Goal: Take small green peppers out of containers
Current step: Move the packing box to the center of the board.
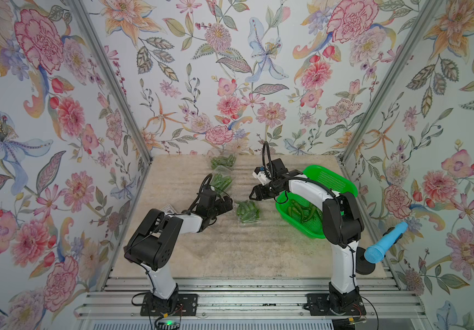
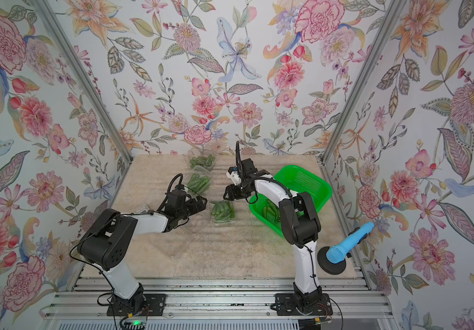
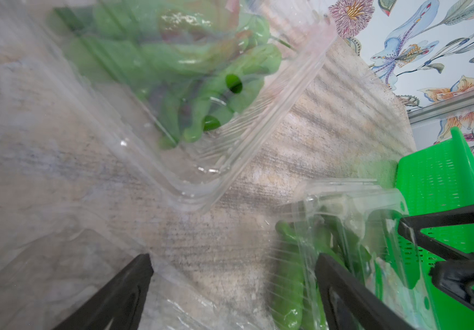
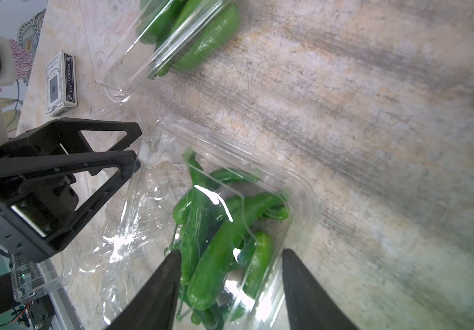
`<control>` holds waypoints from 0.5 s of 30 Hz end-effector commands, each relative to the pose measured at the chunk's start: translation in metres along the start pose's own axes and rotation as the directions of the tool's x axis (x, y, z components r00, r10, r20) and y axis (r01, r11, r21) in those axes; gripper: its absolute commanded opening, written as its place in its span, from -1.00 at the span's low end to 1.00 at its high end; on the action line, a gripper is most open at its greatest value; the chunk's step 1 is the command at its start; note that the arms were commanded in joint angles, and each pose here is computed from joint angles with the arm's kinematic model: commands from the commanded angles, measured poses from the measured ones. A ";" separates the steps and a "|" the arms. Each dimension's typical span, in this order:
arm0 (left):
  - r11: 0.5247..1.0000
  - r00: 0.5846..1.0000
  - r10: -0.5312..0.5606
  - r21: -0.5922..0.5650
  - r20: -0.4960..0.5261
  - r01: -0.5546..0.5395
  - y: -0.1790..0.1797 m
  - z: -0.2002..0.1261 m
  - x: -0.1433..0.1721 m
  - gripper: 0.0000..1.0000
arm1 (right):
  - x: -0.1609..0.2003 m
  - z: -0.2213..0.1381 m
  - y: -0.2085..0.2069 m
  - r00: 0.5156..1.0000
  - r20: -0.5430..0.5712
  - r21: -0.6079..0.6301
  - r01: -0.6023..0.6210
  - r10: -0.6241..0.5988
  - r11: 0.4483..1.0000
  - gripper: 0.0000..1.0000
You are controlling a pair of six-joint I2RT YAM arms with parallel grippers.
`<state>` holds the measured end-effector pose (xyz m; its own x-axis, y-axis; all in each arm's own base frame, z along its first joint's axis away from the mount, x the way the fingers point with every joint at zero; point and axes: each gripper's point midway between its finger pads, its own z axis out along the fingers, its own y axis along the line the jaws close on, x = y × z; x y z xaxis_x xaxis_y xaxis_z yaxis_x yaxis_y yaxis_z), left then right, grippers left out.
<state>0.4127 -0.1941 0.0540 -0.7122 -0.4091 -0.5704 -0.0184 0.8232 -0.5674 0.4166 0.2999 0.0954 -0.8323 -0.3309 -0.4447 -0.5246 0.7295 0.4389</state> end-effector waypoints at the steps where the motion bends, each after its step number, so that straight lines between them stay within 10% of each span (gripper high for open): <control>1: 0.999 0.999 0.029 -0.015 -0.030 -0.029 0.002 0.006 0.003 0.86 | -0.003 0.005 0.008 1.000 -0.003 -0.032 0.007 -0.007 0.999 0.16; 15: 0.999 0.997 0.044 -0.020 -0.066 -0.046 0.004 0.011 0.011 0.84 | -0.002 0.011 0.015 1.000 -0.017 -0.081 0.012 -0.013 0.997 0.16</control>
<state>0.4153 -0.1956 0.0520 -0.7194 -0.3846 -0.5784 -0.0049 0.8355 -0.5495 0.4173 0.3039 0.0962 -0.8314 -0.3318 -0.4457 -0.5296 0.7159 0.4549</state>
